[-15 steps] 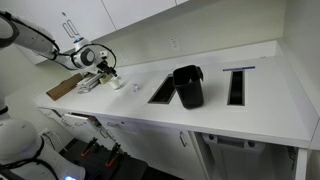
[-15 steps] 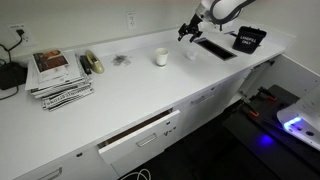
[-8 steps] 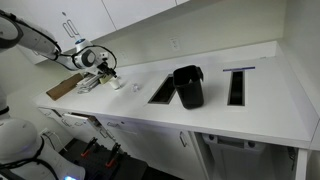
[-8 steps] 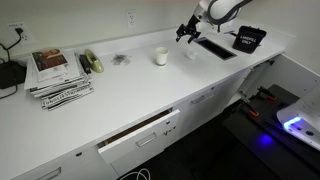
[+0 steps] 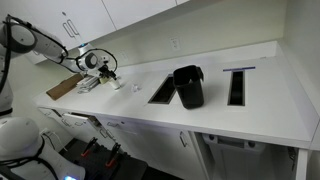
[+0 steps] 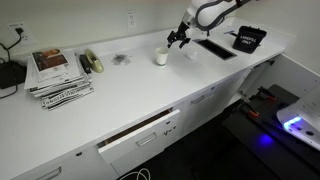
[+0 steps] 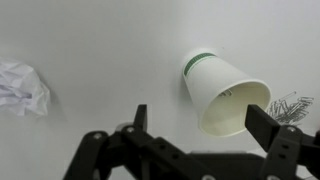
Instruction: Pour the contents in the cup onto the counter top
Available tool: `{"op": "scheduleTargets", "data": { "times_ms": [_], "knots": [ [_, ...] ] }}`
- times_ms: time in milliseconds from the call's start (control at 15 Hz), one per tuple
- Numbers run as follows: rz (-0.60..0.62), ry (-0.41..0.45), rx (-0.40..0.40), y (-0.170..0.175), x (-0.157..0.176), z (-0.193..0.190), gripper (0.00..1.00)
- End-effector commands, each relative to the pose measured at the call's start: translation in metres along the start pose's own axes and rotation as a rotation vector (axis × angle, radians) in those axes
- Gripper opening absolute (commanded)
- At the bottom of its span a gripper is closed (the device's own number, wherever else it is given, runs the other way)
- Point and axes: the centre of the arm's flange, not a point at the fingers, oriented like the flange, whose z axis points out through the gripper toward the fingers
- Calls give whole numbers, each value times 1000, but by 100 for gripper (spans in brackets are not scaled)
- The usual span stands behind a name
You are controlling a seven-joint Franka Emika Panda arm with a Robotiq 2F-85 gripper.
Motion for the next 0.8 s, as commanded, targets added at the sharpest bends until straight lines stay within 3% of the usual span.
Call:
{"op": "scheduleTargets", "data": {
  "times_ms": [0,667,733],
  "knots": [
    [-18,11,-57,-18,21,14,100],
    [-37,-9,-109,-20,34,45,100],
    [-37,-11,-111,-20,34,48,75]
  ]
}}
